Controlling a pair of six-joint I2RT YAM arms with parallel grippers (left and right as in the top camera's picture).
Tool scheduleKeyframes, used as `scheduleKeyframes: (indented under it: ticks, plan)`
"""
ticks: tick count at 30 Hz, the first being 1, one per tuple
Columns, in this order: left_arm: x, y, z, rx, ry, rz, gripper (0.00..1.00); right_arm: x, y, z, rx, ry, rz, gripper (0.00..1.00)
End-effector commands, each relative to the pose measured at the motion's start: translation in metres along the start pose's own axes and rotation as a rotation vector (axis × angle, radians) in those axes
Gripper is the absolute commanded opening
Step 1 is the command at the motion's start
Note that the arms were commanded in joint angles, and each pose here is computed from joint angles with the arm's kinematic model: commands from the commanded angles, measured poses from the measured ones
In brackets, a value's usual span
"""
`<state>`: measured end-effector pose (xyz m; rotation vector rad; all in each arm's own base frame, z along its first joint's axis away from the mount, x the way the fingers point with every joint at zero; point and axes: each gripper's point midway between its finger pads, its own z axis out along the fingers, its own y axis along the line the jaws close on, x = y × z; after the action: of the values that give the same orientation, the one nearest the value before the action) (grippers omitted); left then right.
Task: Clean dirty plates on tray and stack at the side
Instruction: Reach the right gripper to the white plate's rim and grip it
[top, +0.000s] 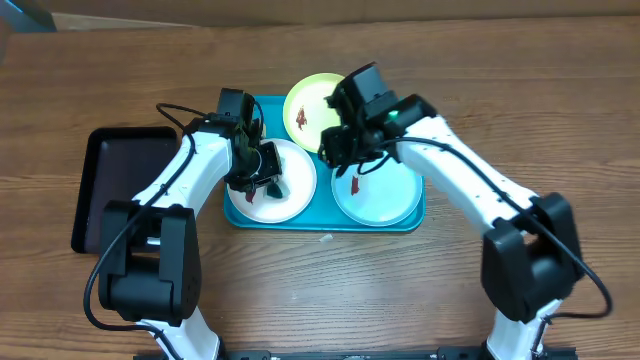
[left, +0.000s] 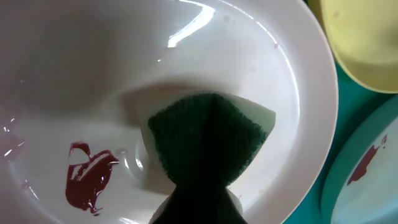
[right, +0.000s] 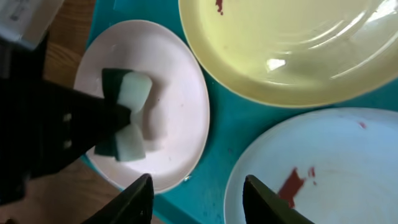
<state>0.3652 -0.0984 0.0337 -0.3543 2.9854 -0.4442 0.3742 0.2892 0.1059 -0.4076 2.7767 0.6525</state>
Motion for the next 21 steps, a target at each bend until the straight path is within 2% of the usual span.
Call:
scheduleKeyframes:
  ticks: [1,13,21]
  plan:
    - [0.003,0.0,0.002,0.01,0.019,0.023,0.04,-0.006,0.002,0.021,0.044,-0.016,-0.022,0.48]
    - [0.004,0.0,0.002,0.01,0.02,0.023,0.04,-0.01,-0.004,0.06,0.105,-0.049,-0.056,0.41]
    - [0.001,-0.001,0.002,0.013,0.011,0.025,0.04,0.004,-0.014,0.087,0.123,0.005,-0.053,0.4]
